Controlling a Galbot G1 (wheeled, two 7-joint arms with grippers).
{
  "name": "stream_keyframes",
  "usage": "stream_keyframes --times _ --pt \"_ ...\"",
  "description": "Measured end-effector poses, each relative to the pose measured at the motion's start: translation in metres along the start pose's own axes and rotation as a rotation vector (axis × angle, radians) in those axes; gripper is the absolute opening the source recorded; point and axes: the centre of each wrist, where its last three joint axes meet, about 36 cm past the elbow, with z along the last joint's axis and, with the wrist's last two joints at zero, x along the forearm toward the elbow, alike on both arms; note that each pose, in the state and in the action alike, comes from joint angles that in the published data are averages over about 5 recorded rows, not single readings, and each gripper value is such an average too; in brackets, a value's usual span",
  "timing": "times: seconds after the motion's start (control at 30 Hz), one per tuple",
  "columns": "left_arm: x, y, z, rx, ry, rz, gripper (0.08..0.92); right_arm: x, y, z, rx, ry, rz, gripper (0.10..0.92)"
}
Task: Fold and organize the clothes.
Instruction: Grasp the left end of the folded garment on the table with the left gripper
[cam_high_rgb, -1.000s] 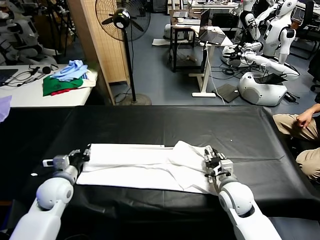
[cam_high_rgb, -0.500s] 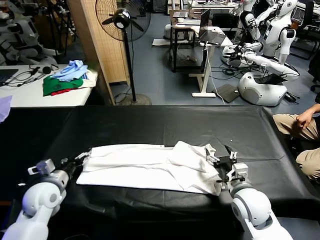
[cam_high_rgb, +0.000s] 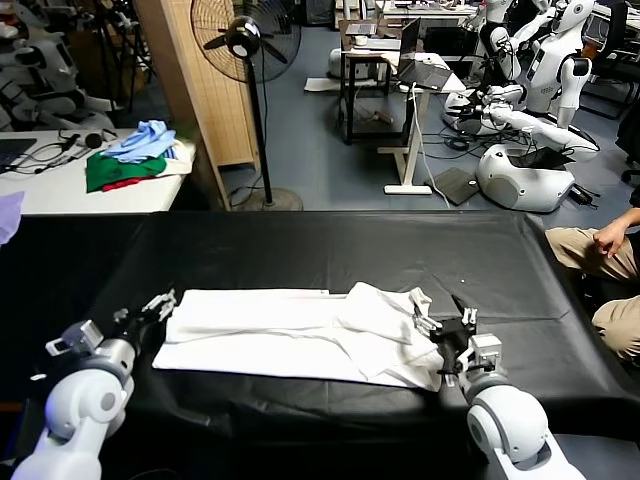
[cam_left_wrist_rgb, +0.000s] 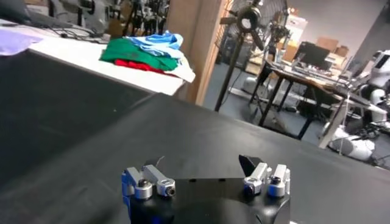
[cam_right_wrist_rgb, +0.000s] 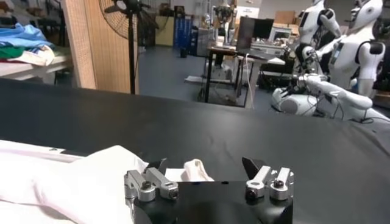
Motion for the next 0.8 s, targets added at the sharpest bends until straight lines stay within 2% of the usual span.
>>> stream_keyframes --times 0.4,0.5,0.73,0.8 --pt "0.015 0.003 0.046 -0.019 0.084 0.023 0.783 -0.001 0.000 0.000 0.005 0.001 -0.009 0.798" --pt "0.017 0.003 0.052 -0.034 0.092 0.033 0.684 -0.001 0.001 0.000 0.004 0.002 -0.013 0.798" --pt "0.018 0.005 0.066 -0.063 0.110 0.037 0.290 -0.002 0.002 0.001 0.005 0.004 -0.017 0.798" --pt "0.017 0.006 0.067 -0.053 0.117 0.037 0.201 -0.002 0.002 0.000 0.006 0.003 -0.018 0.798"
